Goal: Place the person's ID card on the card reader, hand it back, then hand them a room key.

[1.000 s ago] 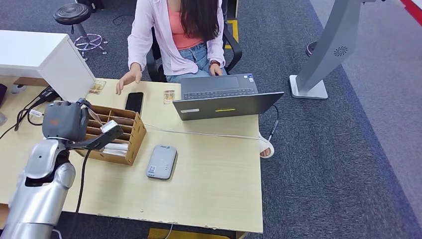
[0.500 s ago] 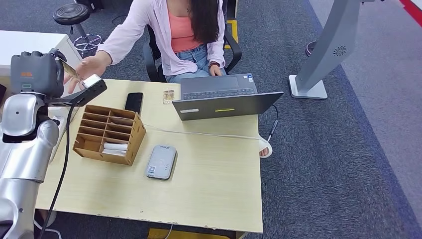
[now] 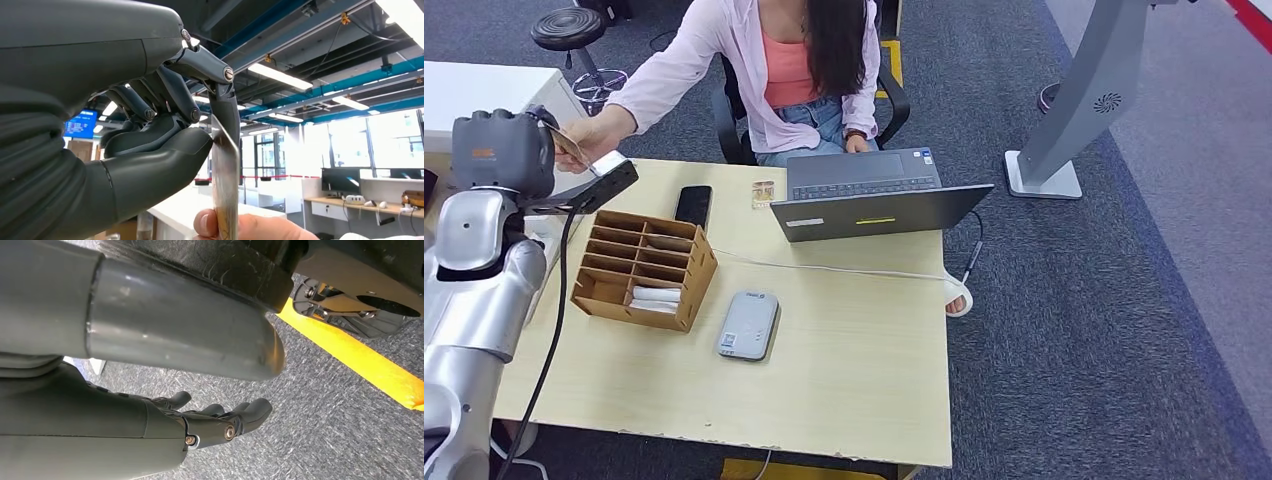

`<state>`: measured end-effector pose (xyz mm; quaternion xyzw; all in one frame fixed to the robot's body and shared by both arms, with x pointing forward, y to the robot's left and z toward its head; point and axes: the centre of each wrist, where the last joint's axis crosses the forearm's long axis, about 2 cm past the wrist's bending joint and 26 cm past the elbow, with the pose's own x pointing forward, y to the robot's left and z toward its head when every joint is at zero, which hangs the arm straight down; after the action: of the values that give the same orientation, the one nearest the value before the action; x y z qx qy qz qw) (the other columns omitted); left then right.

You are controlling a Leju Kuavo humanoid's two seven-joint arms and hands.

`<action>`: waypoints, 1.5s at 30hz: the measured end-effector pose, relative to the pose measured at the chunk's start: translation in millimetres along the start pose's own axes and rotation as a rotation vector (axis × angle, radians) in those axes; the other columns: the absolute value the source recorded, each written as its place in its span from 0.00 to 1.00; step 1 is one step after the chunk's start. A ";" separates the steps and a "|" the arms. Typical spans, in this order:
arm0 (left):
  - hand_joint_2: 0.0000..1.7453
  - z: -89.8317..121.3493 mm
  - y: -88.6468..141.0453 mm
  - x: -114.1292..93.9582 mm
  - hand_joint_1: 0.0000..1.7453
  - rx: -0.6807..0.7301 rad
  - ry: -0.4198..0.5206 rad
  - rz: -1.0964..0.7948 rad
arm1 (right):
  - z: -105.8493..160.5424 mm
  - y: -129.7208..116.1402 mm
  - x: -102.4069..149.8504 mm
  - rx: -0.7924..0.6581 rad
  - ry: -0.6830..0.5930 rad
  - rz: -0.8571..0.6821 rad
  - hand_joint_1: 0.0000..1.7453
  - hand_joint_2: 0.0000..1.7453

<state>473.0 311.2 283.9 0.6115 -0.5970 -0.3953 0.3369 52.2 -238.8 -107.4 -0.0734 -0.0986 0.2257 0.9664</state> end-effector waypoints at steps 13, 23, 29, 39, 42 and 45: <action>1.00 43.6 -34.4 -20.8 0.00 0.013 0.007 0.231 | 0.2 0.8 -0.4 -0.005 -0.001 -0.015 0.00 0.00; 1.00 216.4 -42.3 -23.3 0.00 0.338 0.017 1.004 | 2.2 8.5 -6.9 -0.016 0.036 -0.099 0.00 0.00; 1.00 317.7 -7.8 -93.7 0.00 0.612 0.035 1.559 | 4.6 17.1 -14.2 -0.034 0.061 -0.188 0.00 0.00; 1.00 481.6 -28.7 -167.6 0.00 1.024 0.642 1.336 | 7.0 25.6 -10.8 -0.041 0.054 -0.242 0.00 0.00; 1.00 501.4 -31.5 -164.8 0.00 1.072 0.723 1.299 | 7.1 26.3 -9.9 -0.040 0.053 -0.245 0.00 0.00; 1.00 512.4 -33.1 -162.6 0.00 1.097 0.769 1.279 | 7.1 26.3 -9.1 -0.040 0.052 -0.246 0.00 0.00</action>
<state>38.7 505.9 31.8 0.3285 -0.7716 0.4339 0.3293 31.5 -218.8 -106.8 -0.0858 -0.0864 0.1013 0.9874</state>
